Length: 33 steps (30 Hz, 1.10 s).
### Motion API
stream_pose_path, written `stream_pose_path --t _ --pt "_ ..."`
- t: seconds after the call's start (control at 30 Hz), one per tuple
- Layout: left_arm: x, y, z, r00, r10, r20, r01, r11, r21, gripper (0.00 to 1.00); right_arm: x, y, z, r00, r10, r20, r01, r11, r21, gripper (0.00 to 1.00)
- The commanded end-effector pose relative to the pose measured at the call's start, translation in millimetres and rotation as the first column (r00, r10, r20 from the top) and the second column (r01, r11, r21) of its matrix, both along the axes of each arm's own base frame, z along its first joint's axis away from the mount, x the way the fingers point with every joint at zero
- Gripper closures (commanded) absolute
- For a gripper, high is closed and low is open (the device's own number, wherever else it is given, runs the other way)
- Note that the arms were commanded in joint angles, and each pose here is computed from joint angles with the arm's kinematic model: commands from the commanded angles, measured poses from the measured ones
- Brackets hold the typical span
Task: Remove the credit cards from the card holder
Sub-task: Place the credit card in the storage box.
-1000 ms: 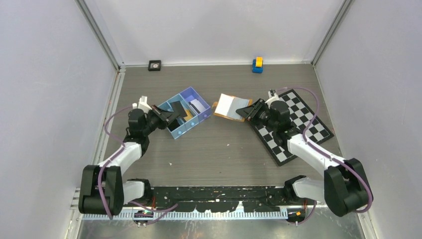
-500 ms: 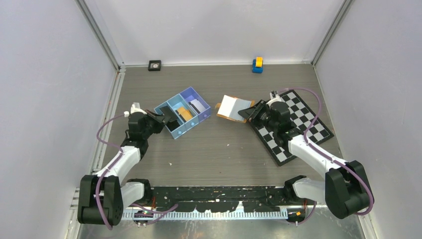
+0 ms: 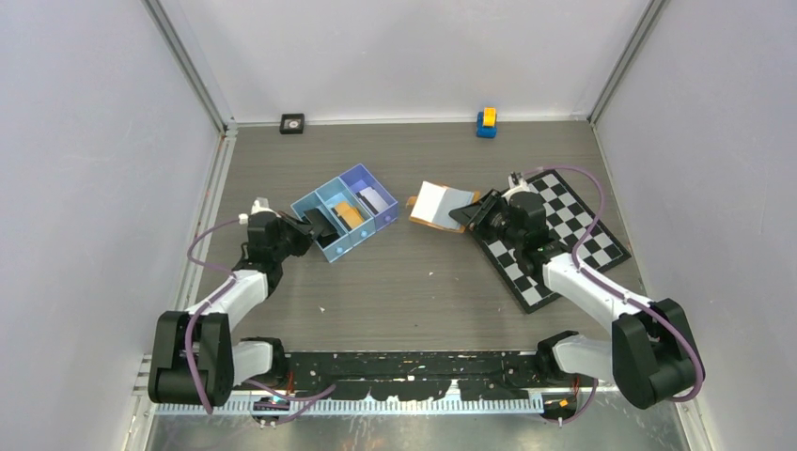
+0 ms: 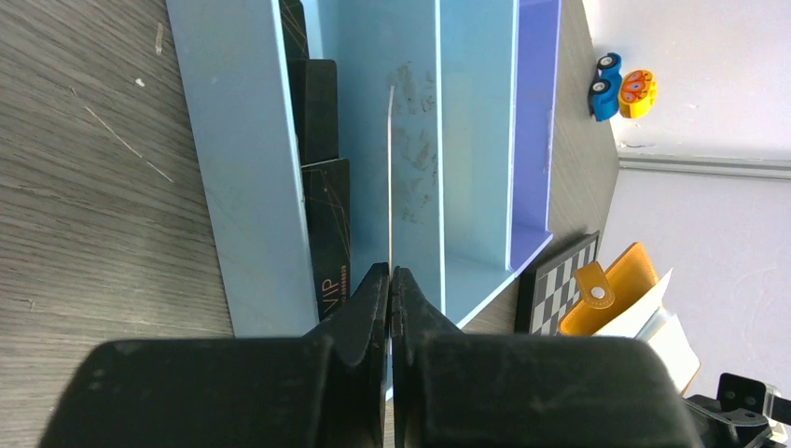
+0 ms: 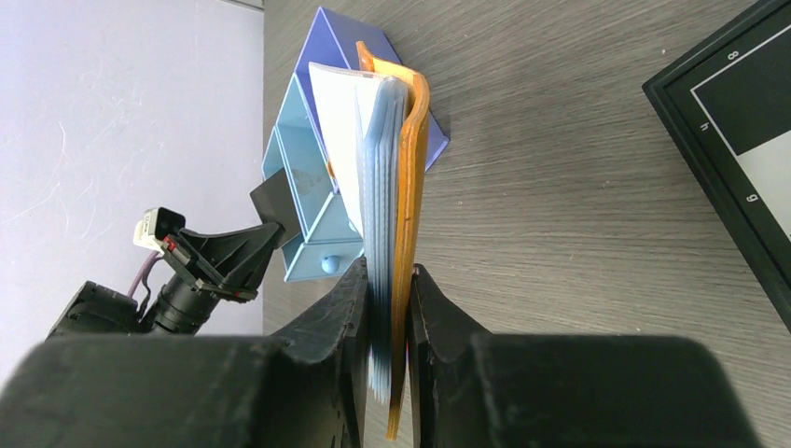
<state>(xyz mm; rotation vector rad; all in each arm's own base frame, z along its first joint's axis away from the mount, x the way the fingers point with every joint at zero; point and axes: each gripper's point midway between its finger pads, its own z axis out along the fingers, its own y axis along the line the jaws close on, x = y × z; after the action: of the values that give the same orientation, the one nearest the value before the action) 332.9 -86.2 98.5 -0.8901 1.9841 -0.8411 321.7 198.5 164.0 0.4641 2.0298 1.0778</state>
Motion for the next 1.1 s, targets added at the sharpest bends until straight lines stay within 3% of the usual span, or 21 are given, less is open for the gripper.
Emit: stream_pose_path --t 0.0,0.2,0.67,0.93,1.07 --pt "12 -2 7 0.999 -0.018 0.051 0.018 1.000 -0.004 1.00 7 2 13 0.998 0.006 0.064 -0.007 1.000 0.021 0.99" --pt "14 -3 -2 1.000 -0.018 0.022 0.019 1.000 -0.013 1.00 7 5 14 0.998 0.017 0.066 -0.019 0.999 0.030 1.00" --pt "7 5 13 0.998 0.006 0.057 -0.007 1.000 0.026 0.86 6 6 16 0.997 0.023 0.072 -0.025 0.999 0.030 1.00" --pt "2 4 23 0.997 -0.005 0.071 0.002 0.999 0.034 0.54 6 6 20 0.996 0.026 0.081 -0.028 0.999 0.033 1.00" --pt "-6 3 40 0.996 -0.034 0.088 0.029 0.997 0.066 0.44 4 8 21 0.995 0.044 0.086 -0.047 0.998 0.037 0.99"
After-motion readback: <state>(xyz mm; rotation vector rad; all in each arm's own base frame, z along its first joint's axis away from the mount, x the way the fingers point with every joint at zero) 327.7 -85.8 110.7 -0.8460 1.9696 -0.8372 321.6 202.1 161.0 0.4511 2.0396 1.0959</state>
